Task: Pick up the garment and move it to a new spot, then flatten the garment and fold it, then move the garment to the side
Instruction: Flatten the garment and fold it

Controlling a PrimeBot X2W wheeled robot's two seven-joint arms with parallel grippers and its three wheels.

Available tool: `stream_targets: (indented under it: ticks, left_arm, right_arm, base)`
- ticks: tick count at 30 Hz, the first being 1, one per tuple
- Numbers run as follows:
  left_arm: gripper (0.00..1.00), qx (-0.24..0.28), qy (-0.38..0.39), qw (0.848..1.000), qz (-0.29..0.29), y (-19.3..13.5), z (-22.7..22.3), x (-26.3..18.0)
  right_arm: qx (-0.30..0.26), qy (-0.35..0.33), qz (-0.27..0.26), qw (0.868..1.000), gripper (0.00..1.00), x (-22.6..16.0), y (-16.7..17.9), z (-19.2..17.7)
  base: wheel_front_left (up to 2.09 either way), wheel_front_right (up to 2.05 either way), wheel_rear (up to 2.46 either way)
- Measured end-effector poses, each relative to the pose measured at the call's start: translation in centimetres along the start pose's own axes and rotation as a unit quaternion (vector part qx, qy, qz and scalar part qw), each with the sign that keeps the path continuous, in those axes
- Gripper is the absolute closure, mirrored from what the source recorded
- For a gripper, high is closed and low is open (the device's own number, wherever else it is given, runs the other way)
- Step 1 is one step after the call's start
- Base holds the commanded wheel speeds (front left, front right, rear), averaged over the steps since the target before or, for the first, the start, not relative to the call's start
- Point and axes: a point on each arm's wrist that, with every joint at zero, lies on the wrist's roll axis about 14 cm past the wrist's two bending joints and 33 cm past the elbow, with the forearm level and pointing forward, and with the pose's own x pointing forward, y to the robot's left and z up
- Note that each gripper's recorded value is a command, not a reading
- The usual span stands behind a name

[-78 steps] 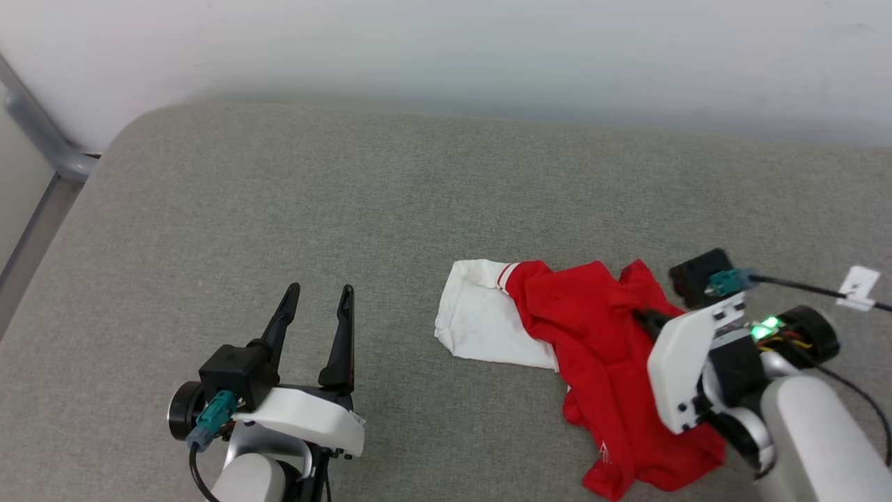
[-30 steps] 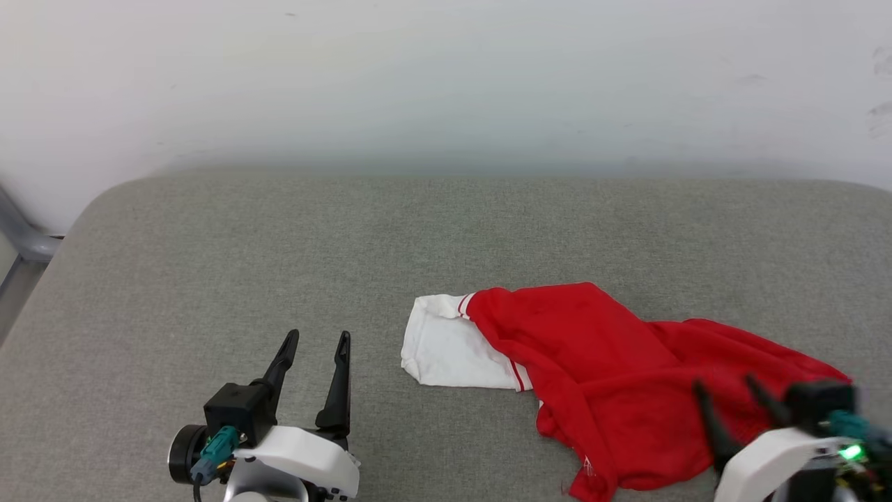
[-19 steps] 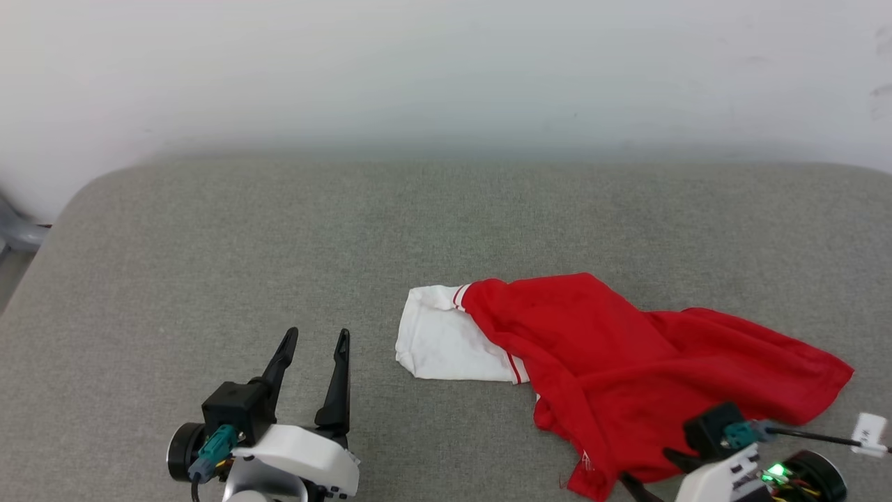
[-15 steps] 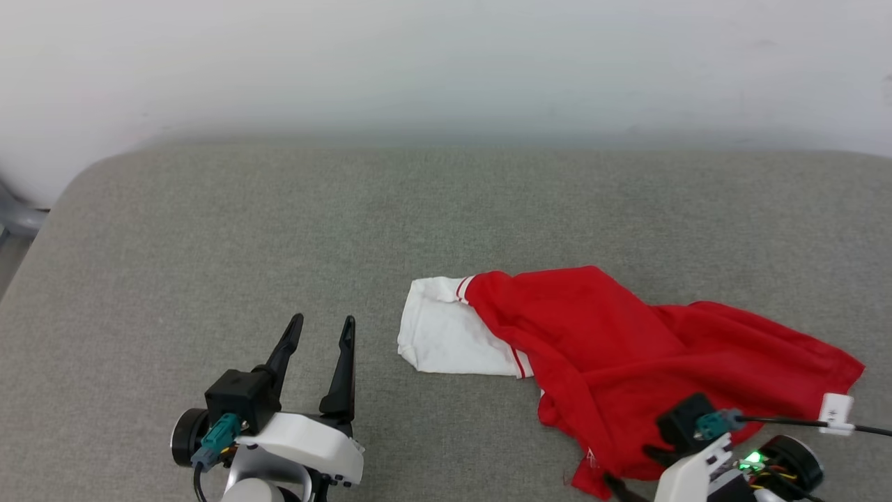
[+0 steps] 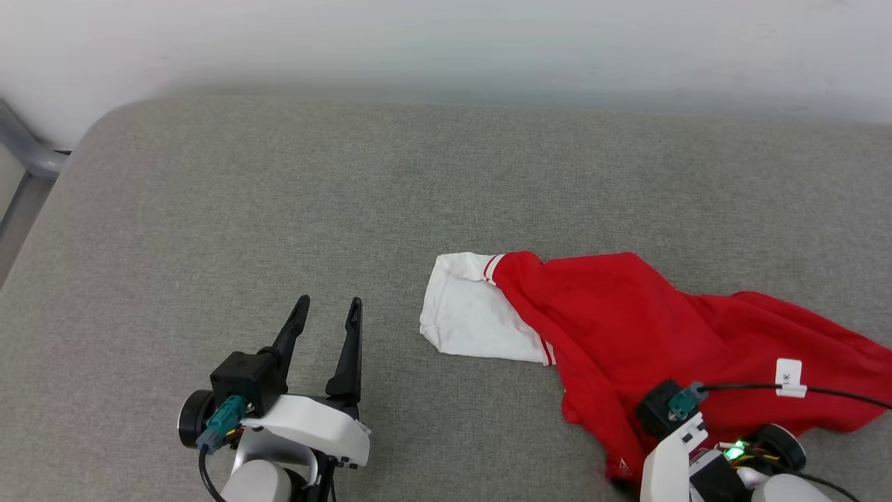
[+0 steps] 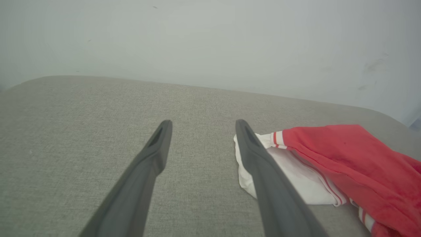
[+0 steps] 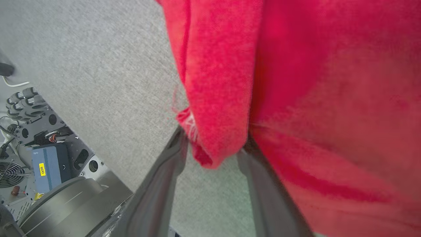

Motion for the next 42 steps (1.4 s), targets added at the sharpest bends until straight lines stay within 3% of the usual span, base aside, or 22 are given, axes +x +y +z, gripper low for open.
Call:
stream_targets:
  ticks: [5,10,17,25,31,38,39,40,41,42]
  left_arm:
    - [0.0,-0.001,0.0,1.0,0.004,0.1,0.0,0.1]
    - [0.0,0.0,-0.007,1.0,-0.001,-0.2,0.4,0.2]
    - [0.0,0.003,-0.011,1.0,-0.01,-0.6,0.6,0.6]
    - [0.0,0.0,-0.013,1.0,-0.014,-0.5,0.4,2.3]
    - [0.0,-0.001,-0.002,1.0,-0.009,0.2,-0.8,4.1]
    - [0.0,-0.003,0.018,1.0,0.002,1.2,-2.8,5.4]
    - [0.0,-0.002,0.02,1.0,0.005,1.4,-2.9,5.4]
    - [0.0,-0.001,0.021,1.0,0.007,1.6,-3.0,5.4]
    - [0.0,0.0,0.023,1.0,0.008,1.7,-3.1,5.4]
    - [0.0,0.002,0.023,1.0,0.009,1.7,-3.1,5.3]
  right_arm:
    - [-0.006,-0.014,-0.003,1.0,1.0,-0.4,-0.4,1.2]
    - [-0.036,-0.113,-0.025,0.993,1.0,-3.1,-1.2,6.9]
    - [-0.052,-0.232,-0.112,0.965,1.0,-8.8,-6.2,14.7]
    - [-0.02,-0.25,-0.204,0.946,1.0,-11.2,-14.6,19.0]
    - [-0.011,-0.237,-0.224,0.945,1.0,-9.2,-19.0,21.4]
    - [0.009,-0.197,-0.206,0.958,1.0,-2.8,-21.7,20.8]
    - [0.012,-0.197,-0.205,0.959,0.84,-2.2,-21.9,20.6]
    - [0.018,-0.202,-0.202,0.958,0.53,-1.6,-22.1,20.6]
    - [0.025,-0.206,-0.198,0.958,0.0,-1.1,-22.1,20.5]
    - [0.03,-0.211,-0.198,0.957,0.0,-0.8,-22.2,20.4]
  base:
    - [0.0,0.0,0.0]
    - [0.0,0.0,0.0]
    - [0.0,0.0,0.0]
    - [0.0,0.0,0.0]
    - [0.0,0.0,0.0]
    - [0.0,0.0,0.0]
    - [0.0,0.0,0.0]
    - [0.0,0.0,0.0]
    - [0.0,0.0,0.0]
    - [0.0,0.0,0.0]
